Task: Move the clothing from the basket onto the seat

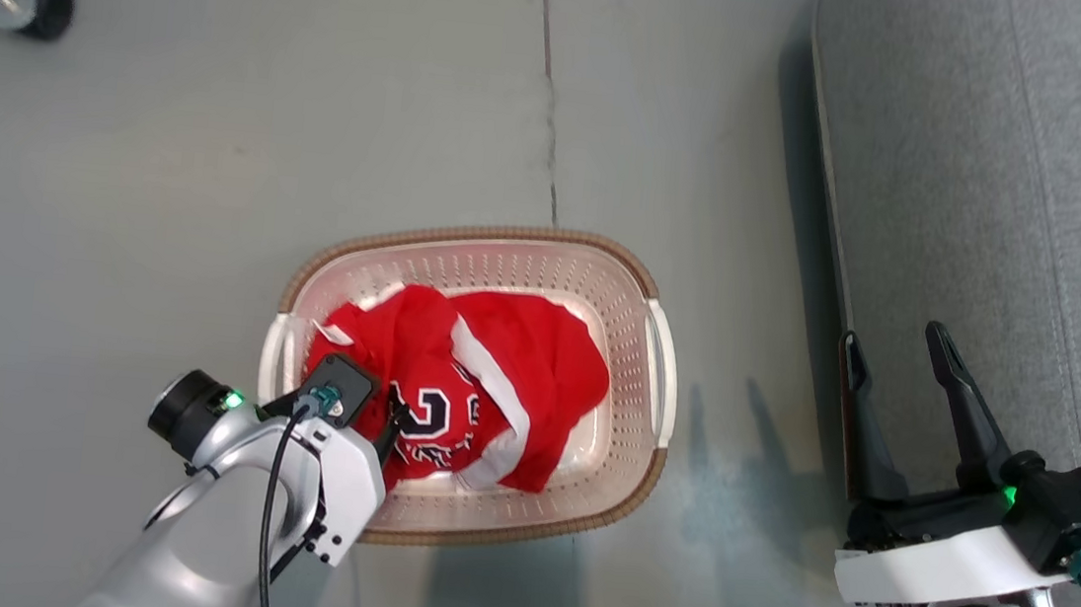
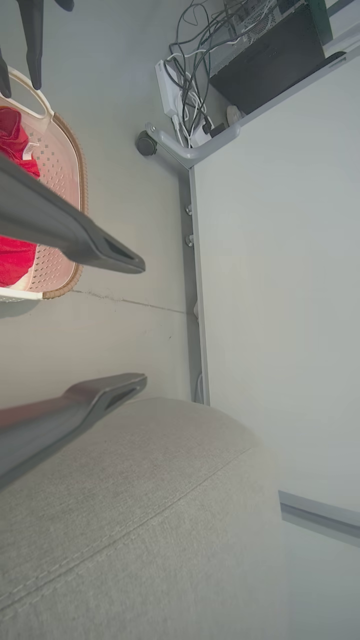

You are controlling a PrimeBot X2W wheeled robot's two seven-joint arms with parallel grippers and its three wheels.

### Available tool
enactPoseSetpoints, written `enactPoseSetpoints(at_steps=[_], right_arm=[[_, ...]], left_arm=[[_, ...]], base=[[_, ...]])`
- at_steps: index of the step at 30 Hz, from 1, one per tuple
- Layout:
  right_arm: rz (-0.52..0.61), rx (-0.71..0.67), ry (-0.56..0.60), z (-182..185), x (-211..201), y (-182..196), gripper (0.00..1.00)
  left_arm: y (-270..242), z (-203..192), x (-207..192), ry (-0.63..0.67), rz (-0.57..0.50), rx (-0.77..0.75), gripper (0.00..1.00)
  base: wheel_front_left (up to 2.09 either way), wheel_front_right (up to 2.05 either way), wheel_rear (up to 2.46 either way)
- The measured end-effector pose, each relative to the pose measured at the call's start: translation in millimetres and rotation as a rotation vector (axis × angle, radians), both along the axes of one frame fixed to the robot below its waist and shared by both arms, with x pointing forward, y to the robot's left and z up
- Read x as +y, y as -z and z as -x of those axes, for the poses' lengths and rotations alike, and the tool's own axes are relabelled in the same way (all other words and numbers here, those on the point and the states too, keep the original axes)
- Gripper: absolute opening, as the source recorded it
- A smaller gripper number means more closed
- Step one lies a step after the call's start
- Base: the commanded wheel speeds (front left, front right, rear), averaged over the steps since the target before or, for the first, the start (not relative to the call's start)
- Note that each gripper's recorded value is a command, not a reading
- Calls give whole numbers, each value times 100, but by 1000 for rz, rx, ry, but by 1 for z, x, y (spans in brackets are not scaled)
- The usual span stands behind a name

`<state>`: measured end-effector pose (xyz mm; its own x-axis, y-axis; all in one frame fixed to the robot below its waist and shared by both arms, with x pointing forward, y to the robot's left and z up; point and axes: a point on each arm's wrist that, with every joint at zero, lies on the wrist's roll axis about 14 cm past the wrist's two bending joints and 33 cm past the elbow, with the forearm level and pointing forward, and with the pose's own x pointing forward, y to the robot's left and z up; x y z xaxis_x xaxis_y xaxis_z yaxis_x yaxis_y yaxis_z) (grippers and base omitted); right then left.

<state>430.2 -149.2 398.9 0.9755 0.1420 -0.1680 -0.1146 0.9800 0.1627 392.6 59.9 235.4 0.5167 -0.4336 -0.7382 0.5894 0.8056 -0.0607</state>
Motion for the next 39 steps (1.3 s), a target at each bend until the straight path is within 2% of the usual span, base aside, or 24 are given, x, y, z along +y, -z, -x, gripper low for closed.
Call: enactPoseSetpoints(at_steps=[8,13,15,23,28,39], right_arm=[[5,71,17,-10,-8,35,100],[-6,142,12,-3,-5,62,100],[-44,173,-18,0,9,72,100],[-49,194,-39,1,15,82,100],[-33,194,-26,-2,9,85,100],[-25,217,-6,-3,1,98,100]], left_arm=[[56,9,-14,134,-64,160,100],[84,7,-19,163,-81,228,100],[98,4,-20,136,-80,280,100],[130,-14,-10,101,-139,362,100],[147,2,-18,115,-148,455,100],[173,10,-16,188,-196,498,100]], base=[[0,0,0],[0,0,0],[0,0,0],[0,0,0],[0,0,0],[0,0,0]])
